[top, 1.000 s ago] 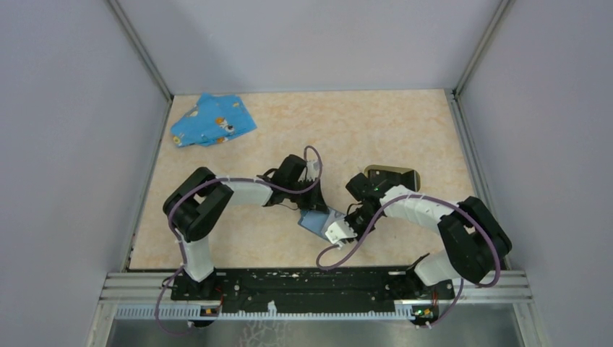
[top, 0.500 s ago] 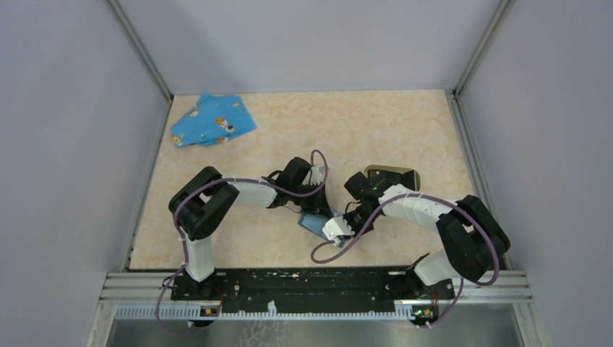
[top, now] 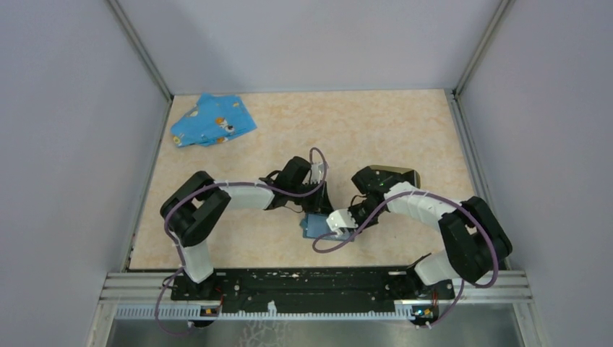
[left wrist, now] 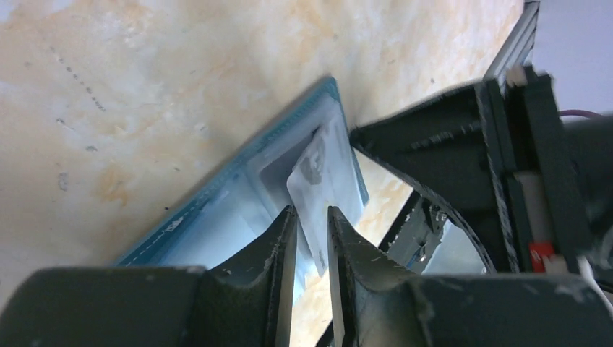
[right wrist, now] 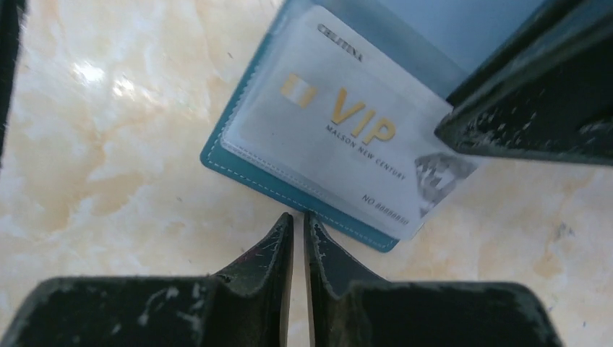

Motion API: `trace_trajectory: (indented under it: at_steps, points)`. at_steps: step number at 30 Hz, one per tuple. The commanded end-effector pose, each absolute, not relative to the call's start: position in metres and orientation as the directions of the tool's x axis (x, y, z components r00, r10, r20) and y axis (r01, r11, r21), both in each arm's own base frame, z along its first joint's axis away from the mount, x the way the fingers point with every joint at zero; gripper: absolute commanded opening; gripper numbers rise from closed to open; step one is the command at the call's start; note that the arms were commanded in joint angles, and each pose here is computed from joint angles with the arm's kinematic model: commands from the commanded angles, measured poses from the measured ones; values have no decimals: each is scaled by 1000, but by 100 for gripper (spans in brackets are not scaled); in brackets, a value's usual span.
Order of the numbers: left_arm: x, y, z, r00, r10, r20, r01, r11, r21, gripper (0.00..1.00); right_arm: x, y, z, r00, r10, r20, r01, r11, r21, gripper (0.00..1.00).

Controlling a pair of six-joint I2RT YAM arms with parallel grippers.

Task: Put the credit cards into the card holder
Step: Insert the credit card into the card holder.

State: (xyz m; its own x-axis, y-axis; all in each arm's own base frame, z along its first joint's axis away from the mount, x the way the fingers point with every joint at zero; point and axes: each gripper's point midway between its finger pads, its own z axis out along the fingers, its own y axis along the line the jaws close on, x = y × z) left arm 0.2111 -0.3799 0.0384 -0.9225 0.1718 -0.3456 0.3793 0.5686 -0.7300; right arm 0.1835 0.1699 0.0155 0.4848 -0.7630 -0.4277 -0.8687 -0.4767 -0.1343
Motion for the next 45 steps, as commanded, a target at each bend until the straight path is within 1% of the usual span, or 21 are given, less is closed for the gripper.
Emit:
trace_trajectory:
  at_steps: [1, 7, 11, 13, 15, 17, 19, 22, 25, 33, 41, 45]
  points:
    - [219, -386, 76, -894, 119, -432, 422, 545, -725, 29, 205, 163, 32, 495, -764, -415, -869, -443, -222, 12]
    - [222, -374, 81, -873, 109, -475, 442, 585, -680, 31, 209, 158, 51, 432, -752, -497, -902, -368, -227, 16]
    - [217, -368, 74, -878, 118, -465, 437, 595, -675, 30, 201, 169, 63, 387, -710, -588, -920, -335, -202, 17]
    - [214, -368, 69, -887, 120, -445, 424, 592, -685, 27, 195, 179, 70, 354, -673, -650, -931, -321, -174, 16]
    - [215, -368, 61, -897, 123, -425, 406, 610, -681, 20, 188, 184, 72, 335, -650, -683, -933, -330, -143, 13]
    - [214, -366, 50, -906, 136, -401, 391, 631, -670, 15, 189, 182, 65, 317, -671, -670, -938, -324, -119, 10]
    - [212, -367, 43, -913, 146, -381, 382, 634, -672, 13, 193, 174, 53, 310, -712, -629, -942, -318, -105, 9]
    - [209, -368, 31, -925, 166, -342, 364, 640, -677, 10, 197, 164, 37, 297, -762, -575, -948, -306, -84, 8]
    - [207, -367, 22, -930, 182, -320, 357, 656, -665, 9, 195, 162, 29, 291, -781, -552, -948, -311, -60, 7]
    - [198, -376, 12, -932, 231, -279, 361, 639, -679, 7, 186, 172, 18, 312, -792, -524, -935, -353, -24, 6]
    - [186, -393, 18, -929, 256, -267, 368, 586, -722, 6, 188, 177, 20, 303, -789, -534, -940, -338, -33, 6]
    - [189, -391, 20, -928, 250, -278, 373, 600, -707, 7, 192, 176, 23, 303, -796, -524, -944, -328, -47, 6]
